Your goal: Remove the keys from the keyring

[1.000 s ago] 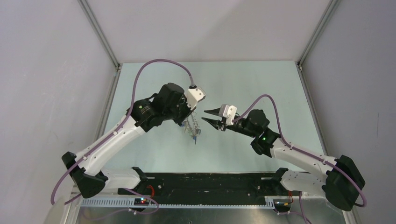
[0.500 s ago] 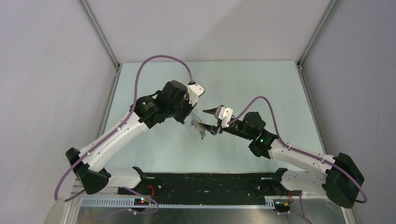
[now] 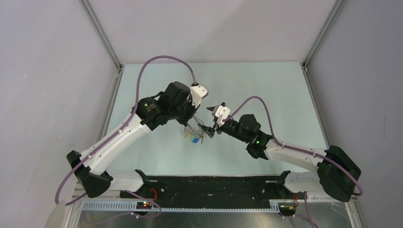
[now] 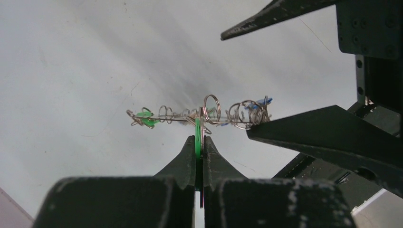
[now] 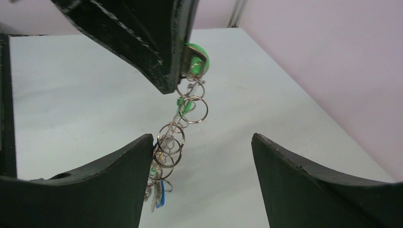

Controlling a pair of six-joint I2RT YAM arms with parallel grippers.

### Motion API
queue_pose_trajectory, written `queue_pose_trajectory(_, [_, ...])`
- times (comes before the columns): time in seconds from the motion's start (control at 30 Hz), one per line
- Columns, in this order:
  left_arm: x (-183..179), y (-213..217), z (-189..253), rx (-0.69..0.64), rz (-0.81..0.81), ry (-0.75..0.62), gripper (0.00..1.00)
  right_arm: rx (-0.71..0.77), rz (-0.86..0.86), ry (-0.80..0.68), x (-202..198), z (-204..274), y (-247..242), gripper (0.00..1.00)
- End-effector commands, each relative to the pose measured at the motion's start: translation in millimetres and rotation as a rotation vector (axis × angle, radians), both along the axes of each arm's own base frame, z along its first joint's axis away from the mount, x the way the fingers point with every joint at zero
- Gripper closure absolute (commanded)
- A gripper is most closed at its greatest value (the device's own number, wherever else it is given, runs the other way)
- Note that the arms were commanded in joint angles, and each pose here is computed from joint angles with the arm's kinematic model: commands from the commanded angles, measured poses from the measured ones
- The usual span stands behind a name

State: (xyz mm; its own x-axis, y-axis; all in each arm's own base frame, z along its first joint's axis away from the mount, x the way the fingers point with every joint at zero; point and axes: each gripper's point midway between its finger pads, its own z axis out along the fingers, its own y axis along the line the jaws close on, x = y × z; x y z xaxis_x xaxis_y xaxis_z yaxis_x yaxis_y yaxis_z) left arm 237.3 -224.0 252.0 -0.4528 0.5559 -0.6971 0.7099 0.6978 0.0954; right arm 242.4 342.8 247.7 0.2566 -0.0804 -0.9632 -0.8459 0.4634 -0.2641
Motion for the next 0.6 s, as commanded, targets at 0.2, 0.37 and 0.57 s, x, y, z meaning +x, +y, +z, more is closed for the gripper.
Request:
queue_pose_trajectory(0.2, [-5, -9, 41, -0.123, -0.043, -0.073, 1.0, 0.047, -0.159, -0.011, 35, 12, -18, 0.21])
queue_pose_trajectory(0.37, [-7, -10, 38, -0.117, -0.057, -0.061, 1.0, 0.054, -0.162, -0.01, 38, 19, -29, 0.23])
queue_pose_trajectory(0.57, [-6, -13, 33, -0.109, -0.058, -0.044, 1.0, 0.054, -0.063, -0.058, 16, 28, -24, 0.26])
